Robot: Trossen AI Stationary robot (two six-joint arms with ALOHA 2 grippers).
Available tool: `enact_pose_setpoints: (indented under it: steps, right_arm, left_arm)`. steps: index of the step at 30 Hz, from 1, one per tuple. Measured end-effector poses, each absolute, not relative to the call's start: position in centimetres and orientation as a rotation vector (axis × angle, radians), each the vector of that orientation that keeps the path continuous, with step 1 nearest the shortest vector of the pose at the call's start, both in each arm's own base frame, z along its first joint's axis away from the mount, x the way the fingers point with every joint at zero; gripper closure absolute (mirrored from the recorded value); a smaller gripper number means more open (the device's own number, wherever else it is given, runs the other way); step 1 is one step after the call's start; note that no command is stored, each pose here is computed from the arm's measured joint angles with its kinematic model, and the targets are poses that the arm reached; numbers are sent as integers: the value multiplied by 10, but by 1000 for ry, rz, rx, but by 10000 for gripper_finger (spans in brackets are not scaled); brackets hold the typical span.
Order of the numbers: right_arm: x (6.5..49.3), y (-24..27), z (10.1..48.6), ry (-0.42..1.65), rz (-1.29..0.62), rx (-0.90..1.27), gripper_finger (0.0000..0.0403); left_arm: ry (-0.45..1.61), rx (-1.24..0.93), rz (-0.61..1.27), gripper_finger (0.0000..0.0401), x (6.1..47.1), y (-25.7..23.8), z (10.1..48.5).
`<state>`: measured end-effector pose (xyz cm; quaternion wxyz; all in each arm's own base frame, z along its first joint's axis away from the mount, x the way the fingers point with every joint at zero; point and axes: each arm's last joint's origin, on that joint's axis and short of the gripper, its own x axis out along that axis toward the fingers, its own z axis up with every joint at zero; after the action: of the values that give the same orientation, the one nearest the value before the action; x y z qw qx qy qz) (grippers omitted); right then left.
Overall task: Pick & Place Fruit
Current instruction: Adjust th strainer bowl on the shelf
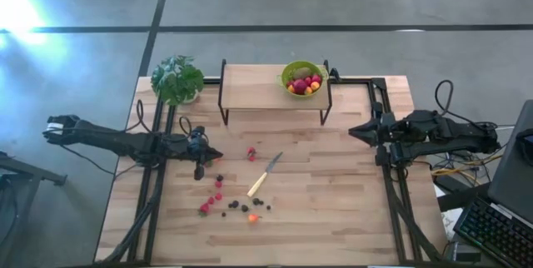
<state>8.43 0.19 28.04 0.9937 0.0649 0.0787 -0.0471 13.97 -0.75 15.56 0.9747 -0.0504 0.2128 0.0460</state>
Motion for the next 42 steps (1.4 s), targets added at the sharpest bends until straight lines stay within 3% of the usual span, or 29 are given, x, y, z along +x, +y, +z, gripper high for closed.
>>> enact_pose_setpoints:
  steps: [13, 22, 32, 42]
  right_arm:
    - [90, 1, 285, 122, -146, 62, 341]
    - [112, -1, 289, 94, -268, 11, 366]
    - [136, -23, 283, 209, -613, 0, 376]
    - [159, -80, 283, 438, -937, 83, 383]
  left_arm:
    - [430, -102, 93, 381, 140, -7, 156]
    - [435, 52, 74, 381, 140, -7, 156]
    - [362, 45, 99, 381, 142, -7, 162]
    - [202, -11, 102, 381, 147, -7, 177]
